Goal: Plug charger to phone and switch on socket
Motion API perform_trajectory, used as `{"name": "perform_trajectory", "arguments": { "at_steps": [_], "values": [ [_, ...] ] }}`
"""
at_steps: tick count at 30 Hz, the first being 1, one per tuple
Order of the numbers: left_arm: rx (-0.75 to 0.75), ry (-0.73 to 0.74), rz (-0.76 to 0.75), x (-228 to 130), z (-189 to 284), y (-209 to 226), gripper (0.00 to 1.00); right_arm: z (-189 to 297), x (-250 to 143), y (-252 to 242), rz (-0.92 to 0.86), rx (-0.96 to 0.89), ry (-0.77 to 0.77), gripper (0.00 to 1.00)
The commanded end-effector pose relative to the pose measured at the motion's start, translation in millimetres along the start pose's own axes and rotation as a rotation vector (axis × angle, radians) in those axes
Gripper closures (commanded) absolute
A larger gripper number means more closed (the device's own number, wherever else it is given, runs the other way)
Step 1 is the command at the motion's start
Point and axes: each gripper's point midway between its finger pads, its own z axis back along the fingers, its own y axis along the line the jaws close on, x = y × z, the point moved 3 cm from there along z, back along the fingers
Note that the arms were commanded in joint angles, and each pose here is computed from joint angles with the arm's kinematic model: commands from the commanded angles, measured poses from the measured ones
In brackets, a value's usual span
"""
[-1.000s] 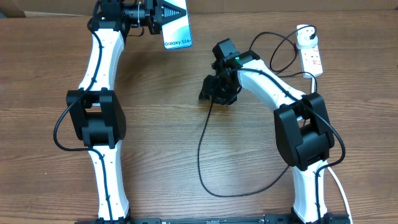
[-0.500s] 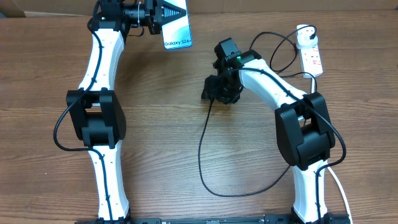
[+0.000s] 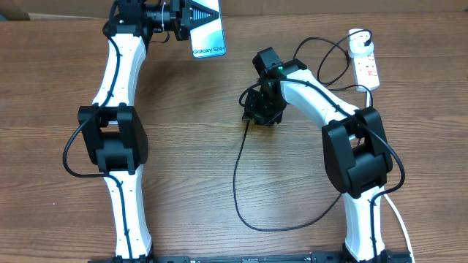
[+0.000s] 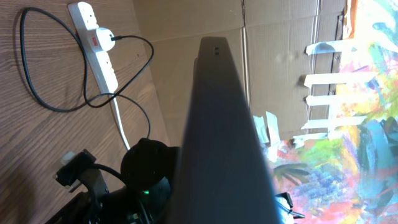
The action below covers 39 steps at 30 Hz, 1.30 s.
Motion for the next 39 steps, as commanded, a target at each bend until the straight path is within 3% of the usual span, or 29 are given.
{"name": "perform_trajectory", "arguments": {
  "at_steps": [1, 24, 27, 29, 31, 35, 39],
  "values": [
    [-0.024, 0.036, -0.057, -5.4, -2.3, -28.7, 0.96, -2.2, -0.4, 4.5, -0.011, 0.011, 0.008, 0.64],
    [-0.024, 0.036, -0.055, -5.4, -2.3, -28.4, 0.96, -29.5, 0.9, -0.4, -0.002, 0.037, -0.033, 0.78],
    [-0.024, 0.036, -0.052, -5.5, -2.3, -28.3, 0.96, -29.6, 1.2, -0.7, -0.002, 0.035, -0.035, 0.84],
    [-0.024, 0.036, -0.052, -5.5, -2.3, -28.3, 0.96, -29.8, 0.9, -1.0, -0.002, 0.034, -0.034, 0.95],
    [-0.024, 0.036, -0.052, -5.6, -2.3, -28.5, 0.96, -31.2, 0.0, -2.1, 0.001, 0.033, -0.032, 0.96],
    [-0.024, 0.036, -0.045, -5.6, -2.3, -28.5, 0.96, -29.2, -3.7, 6.0, 0.137, 0.091, -0.001, 0.96],
    [-0.024, 0.036, -0.037, -5.5, -2.3, -28.3, 0.96, 0.8, -15.4, 32.2, 0.34, 0.345, 0.08, 0.96]
  ]
}}
